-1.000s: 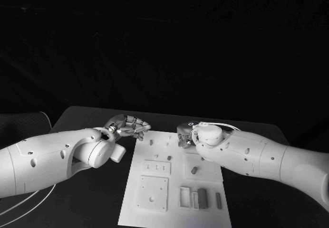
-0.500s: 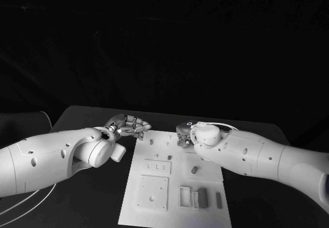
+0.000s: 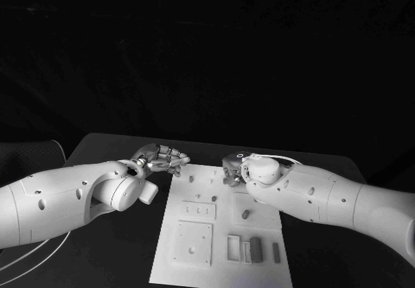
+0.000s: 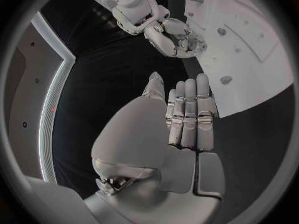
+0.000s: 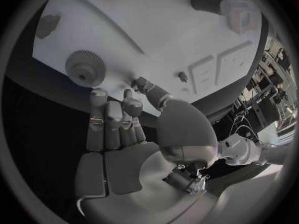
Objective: Assemble the parts on the task board
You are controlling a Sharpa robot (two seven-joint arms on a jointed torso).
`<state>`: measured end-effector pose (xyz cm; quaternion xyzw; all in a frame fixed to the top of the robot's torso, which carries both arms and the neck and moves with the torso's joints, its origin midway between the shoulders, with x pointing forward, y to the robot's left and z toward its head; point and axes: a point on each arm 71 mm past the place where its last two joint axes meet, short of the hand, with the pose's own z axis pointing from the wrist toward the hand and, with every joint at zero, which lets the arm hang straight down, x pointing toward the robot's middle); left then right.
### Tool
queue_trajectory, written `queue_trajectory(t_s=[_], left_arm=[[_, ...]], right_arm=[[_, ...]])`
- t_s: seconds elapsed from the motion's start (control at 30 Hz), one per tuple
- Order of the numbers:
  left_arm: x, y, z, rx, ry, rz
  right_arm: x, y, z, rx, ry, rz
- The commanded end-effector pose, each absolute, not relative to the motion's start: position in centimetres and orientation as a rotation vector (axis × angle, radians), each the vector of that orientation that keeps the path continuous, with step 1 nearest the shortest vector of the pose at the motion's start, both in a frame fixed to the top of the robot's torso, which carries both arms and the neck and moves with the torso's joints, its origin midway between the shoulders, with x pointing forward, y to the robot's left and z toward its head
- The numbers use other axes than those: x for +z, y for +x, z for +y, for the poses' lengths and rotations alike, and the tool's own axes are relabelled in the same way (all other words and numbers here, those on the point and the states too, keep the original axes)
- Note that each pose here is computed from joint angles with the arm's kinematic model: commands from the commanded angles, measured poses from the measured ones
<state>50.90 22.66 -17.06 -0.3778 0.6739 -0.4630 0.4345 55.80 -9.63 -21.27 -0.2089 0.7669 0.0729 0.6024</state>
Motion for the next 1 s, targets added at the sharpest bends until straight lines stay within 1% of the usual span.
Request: queue_trajectory(t_s=[0.03, 0.17, 0.3, 0.7, 1.0], left_arm=[[-16.9, 50.9, 22.5, -1.161, -0.935, 1.675], [-16.9, 50.9, 22.6, -1.16, -0.936, 1.675], [-16.9, 50.8, 22.6, -1.158, -0.937, 1.675], [-16.9, 50.8, 22.7, -1.157, -0.938, 1.676], [-16.9, 50.9, 22.6, -1.159, -0.936, 1.677]], right_arm=[[-21.2, 55.7, -9.8, 0.212, -0.458, 1.774], [-21.3, 55.8, -10.1, 0.236, -0.434, 1.776], [-21.3, 55.7, -10.2, 0.284, -0.409, 1.779], [-21.6, 55.6, -10.8, 0.352, -0.402, 1.775], [-22.0, 55.6, -10.6, 0.365, -0.392, 1.763]])
